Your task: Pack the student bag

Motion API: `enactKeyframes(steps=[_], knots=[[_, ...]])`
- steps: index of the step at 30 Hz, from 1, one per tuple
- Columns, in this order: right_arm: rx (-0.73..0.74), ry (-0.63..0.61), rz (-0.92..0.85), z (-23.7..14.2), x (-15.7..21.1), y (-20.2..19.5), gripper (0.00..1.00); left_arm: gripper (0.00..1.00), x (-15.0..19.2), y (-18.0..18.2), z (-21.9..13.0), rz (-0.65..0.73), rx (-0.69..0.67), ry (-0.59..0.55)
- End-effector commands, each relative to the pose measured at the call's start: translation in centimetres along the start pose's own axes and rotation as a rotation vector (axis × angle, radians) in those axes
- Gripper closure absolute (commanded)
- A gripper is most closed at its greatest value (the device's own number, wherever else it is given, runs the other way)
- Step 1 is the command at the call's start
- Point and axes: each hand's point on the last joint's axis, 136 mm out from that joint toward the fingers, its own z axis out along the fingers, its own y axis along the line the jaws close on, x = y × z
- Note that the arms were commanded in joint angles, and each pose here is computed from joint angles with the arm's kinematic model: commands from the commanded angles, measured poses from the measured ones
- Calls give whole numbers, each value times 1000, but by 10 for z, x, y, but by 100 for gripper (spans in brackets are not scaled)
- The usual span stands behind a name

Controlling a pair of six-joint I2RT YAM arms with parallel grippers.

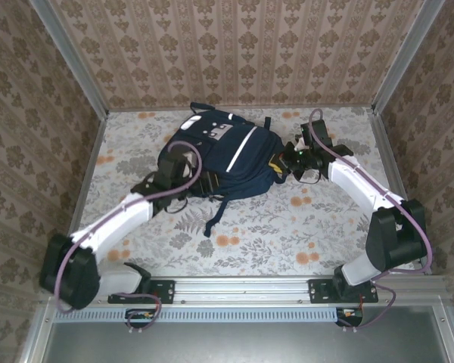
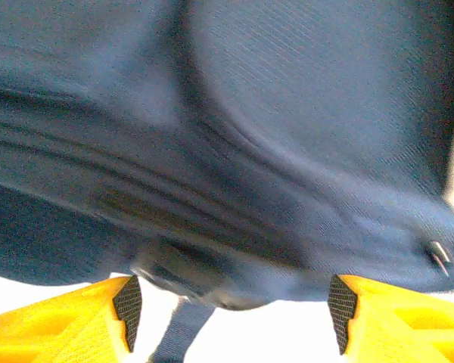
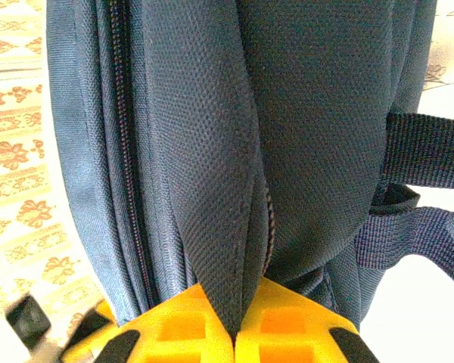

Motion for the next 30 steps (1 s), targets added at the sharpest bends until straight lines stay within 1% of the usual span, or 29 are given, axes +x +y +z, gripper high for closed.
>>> enactKeyframes(steps=[1, 2, 3, 5, 9, 13, 16, 18, 24, 30], knots=[[-242, 23, -80, -41, 5, 84, 100, 39, -5, 9, -9, 150, 0, -126], [-255, 23, -71, -45, 5, 90, 100, 45, -2, 10, -8, 164, 14, -147], [-268, 23, -65, -48, 5, 95, 100, 48, 2, 13, -7, 166, 19, -157], [-291, 20, -55, -53, 4, 104, 100, 51, 8, 17, -3, 177, 42, -185], [-320, 14, -34, -60, 3, 115, 100, 51, 10, 15, 2, 206, 96, -243], [-335, 6, -21, -65, 2, 121, 100, 51, 13, 8, 10, 228, 156, -217], [-339, 3, -18, -68, 3, 124, 100, 51, 15, 8, 16, 223, 184, -228], [-341, 3, -13, -69, 3, 125, 100, 52, 16, 10, 21, 215, 185, -221], [-343, -5, -9, -71, 3, 126, 100, 59, 25, 15, 33, 221, 179, -201], [-343, -6, -8, -72, 4, 127, 100, 61, 33, 20, 39, 256, 143, -195]])
